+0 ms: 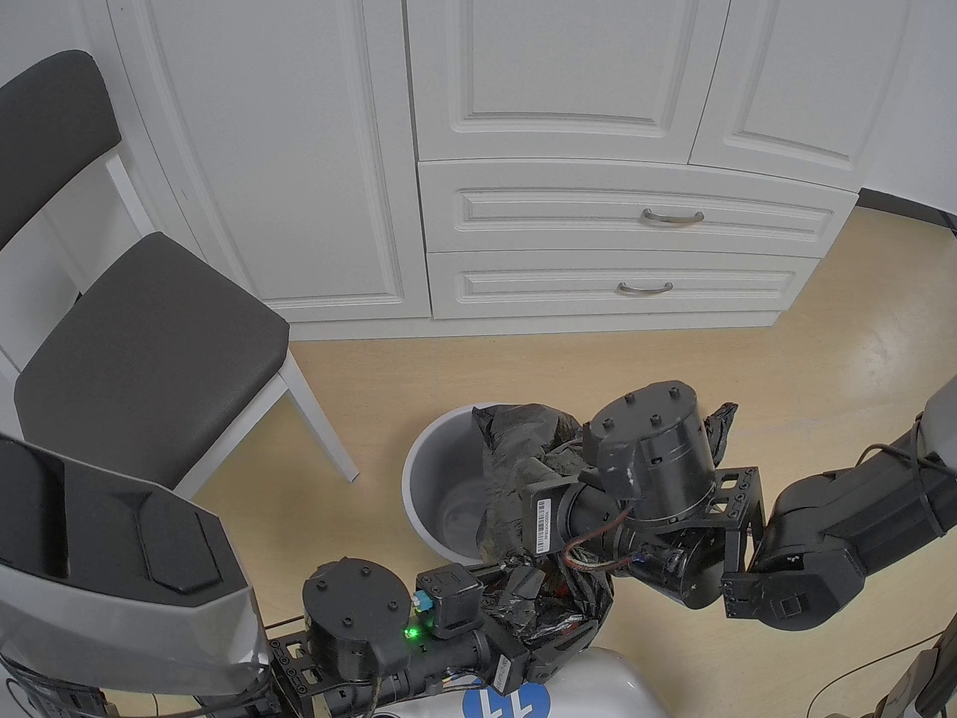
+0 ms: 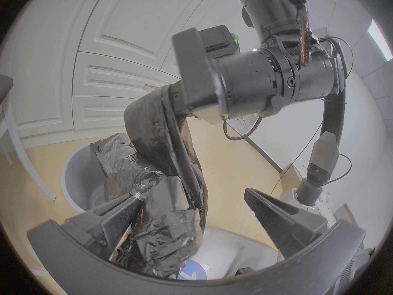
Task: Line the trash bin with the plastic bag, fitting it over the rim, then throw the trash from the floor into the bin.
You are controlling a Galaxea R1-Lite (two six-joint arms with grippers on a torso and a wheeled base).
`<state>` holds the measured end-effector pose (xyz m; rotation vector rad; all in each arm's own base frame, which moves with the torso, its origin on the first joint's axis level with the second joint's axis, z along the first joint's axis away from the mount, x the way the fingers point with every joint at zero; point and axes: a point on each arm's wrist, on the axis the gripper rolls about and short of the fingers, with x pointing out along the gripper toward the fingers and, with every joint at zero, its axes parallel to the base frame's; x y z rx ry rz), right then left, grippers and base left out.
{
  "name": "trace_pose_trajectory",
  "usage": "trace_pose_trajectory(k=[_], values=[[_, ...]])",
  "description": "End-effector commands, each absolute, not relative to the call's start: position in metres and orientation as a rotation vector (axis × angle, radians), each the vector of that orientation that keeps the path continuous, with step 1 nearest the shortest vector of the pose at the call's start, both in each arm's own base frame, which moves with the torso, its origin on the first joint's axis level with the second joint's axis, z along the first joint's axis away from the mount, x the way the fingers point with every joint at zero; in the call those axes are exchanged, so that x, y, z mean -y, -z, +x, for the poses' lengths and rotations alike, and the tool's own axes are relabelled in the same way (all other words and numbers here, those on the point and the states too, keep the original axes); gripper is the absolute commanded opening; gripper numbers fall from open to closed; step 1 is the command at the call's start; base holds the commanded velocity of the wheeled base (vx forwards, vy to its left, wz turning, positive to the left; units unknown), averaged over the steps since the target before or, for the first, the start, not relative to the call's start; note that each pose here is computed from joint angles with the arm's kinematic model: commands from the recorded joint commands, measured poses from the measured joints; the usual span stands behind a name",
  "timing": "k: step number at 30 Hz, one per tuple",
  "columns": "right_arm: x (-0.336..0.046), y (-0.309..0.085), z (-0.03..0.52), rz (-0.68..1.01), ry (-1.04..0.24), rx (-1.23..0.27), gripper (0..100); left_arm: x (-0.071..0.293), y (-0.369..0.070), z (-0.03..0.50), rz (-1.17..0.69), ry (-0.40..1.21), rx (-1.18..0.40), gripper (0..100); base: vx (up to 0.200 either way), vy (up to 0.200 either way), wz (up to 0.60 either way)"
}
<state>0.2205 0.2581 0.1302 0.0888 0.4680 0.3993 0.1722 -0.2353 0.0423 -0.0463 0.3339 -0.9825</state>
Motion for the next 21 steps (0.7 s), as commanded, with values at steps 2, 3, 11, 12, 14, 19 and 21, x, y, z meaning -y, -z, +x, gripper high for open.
trace_pose_trajectory(k=[2,3,11,12,14,19,21], values=[[-0.267,-0.132,0.223,0.103,-0.368,-0.488,0,0.250,-0.035,0.174,-0.038,0.939,-0.320,100,0.000,0.000,0.00],[-0.269,-0.134,0.224,0.123,-0.359,-0.496,0,0.253,-0.033,0.175,-0.037,0.917,-0.313,100,0.000,0.000,0.00],[-0.274,-0.142,0.225,0.159,-0.322,-0.537,0,0.264,-0.029,0.184,-0.049,0.846,-0.307,100,0.000,0.000,0.00],[-0.274,-0.142,0.225,0.159,-0.323,-0.537,0,0.267,-0.030,0.184,-0.063,0.841,-0.311,100,0.000,0.000,0.00],[-0.275,-0.142,0.224,0.159,-0.327,-0.537,0,0.271,-0.032,0.187,-0.082,0.820,-0.308,100,0.000,0.000,0.00],[-0.276,-0.142,0.223,0.162,-0.328,-0.539,0,0.276,-0.035,0.191,-0.111,0.789,-0.305,100,0.000,0.000,0.00],[-0.276,-0.141,0.223,0.159,-0.330,-0.540,0,0.276,-0.035,0.191,-0.118,0.788,-0.306,100,0.000,0.000,0.00]])
